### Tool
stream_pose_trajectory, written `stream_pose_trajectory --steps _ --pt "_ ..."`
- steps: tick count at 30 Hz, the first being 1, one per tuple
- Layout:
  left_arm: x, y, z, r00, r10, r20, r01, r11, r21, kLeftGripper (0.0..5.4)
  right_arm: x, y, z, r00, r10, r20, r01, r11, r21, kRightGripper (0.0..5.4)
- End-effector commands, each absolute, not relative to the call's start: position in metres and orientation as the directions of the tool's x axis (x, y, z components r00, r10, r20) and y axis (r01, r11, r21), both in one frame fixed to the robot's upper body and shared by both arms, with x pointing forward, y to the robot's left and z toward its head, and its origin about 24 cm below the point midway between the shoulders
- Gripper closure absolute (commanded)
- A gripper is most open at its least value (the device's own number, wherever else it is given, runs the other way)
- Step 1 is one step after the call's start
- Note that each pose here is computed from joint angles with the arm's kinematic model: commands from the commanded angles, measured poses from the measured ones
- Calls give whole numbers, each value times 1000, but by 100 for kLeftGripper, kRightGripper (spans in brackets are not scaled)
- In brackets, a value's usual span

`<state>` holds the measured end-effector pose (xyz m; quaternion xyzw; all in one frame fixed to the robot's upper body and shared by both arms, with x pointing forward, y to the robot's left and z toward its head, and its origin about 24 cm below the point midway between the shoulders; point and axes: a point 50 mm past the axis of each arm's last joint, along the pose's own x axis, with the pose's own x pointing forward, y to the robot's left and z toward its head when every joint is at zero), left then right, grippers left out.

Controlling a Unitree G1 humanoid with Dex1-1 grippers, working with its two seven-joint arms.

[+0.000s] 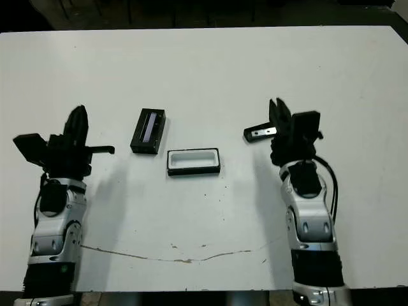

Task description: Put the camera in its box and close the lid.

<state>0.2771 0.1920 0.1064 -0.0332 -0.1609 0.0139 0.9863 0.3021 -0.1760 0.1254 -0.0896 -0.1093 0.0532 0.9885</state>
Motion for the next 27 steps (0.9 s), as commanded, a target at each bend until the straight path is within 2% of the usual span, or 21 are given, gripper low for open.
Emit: stream_pose_trajectory --steps 1,7,10,14,17,20,24,27 --pt "274 196 100 959 43 281 -29 998 -55 539 301 -178 118 978 125 165 -94 978 -188 540" --pt "273 193 95 963 28 269 -16 999 -46 539 300 -180 107 981 156 113 -130 970 -206 540" --pt "272 192 93 963 25 267 -12 999 -48 539 301 -185 109 980 165 107 -135 960 -246 540" --pt "270 193 91 965 24 261 -12 999 -48 539 318 -204 140 974 169 151 -112 938 -327 540" --pt "268 192 91 966 27 256 -18 999 -38 539 341 -219 177 966 165 201 -55 886 -461 540" --pt "266 192 90 968 23 250 -15 999 -32 539 362 -224 211 961 197 194 -40 794 -607 540" --pt "262 191 88 969 22 246 -14 999 -34 539 387 -225 240 960 259 108 -100 674 -732 540" --pt "260 190 87 970 28 243 -20 999 -36 539 403 -222 245 963 266 -41 -188 555 -810 540"
